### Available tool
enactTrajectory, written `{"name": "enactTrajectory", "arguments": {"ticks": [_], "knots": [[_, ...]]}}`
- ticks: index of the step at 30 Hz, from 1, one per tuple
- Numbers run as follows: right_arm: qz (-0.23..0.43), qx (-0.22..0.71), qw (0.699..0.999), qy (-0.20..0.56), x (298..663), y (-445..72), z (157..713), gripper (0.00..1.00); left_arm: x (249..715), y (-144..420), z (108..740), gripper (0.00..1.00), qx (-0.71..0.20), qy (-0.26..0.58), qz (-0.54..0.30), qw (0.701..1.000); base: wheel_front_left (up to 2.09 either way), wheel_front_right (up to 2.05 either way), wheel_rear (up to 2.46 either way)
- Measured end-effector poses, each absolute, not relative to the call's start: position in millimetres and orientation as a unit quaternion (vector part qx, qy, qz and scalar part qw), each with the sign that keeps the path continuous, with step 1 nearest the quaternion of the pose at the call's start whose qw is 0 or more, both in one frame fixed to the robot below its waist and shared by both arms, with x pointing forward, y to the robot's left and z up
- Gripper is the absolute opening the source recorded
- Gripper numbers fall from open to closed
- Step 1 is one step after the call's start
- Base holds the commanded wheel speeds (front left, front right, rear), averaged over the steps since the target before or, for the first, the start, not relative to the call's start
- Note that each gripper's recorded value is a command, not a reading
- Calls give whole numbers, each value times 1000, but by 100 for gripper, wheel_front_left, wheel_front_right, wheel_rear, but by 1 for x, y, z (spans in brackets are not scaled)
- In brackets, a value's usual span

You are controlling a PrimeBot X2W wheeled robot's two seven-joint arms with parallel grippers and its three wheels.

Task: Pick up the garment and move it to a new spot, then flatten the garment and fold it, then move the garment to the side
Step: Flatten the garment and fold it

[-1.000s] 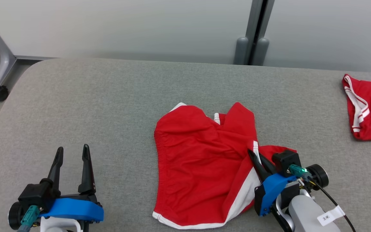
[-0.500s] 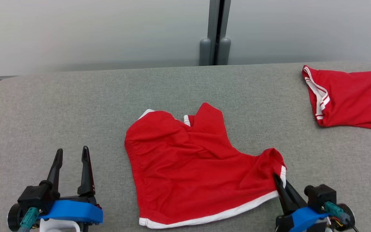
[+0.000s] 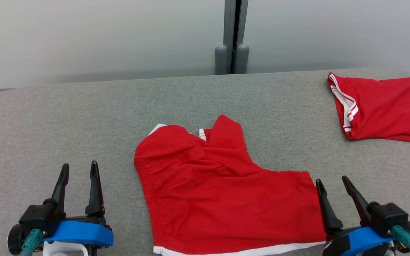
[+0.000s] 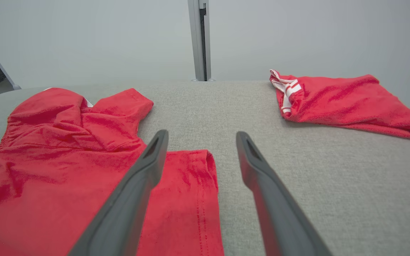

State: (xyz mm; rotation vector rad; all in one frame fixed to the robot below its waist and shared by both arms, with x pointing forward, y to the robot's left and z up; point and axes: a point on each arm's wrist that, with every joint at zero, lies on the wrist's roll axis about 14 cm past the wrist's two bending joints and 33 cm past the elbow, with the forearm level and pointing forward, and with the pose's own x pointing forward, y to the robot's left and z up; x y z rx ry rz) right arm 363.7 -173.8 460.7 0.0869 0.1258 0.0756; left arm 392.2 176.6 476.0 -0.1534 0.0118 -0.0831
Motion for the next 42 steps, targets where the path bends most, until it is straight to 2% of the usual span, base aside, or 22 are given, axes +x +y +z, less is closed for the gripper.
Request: {"name": "enactTrajectory", "arguments": {"ticks": [8,15,42], "knots": [[59,24,998,-20,391,-163,511,100,387,188,479,100,-71,1,-28,997,0,0,0],[80,20,995,-49,404,-148,528,100,380,199,486,100,-63,-9,-15,998,0,0,0],[70,32,997,-15,396,-154,506,100,366,208,490,100,-43,-14,-8,999,0,0,0]]}}
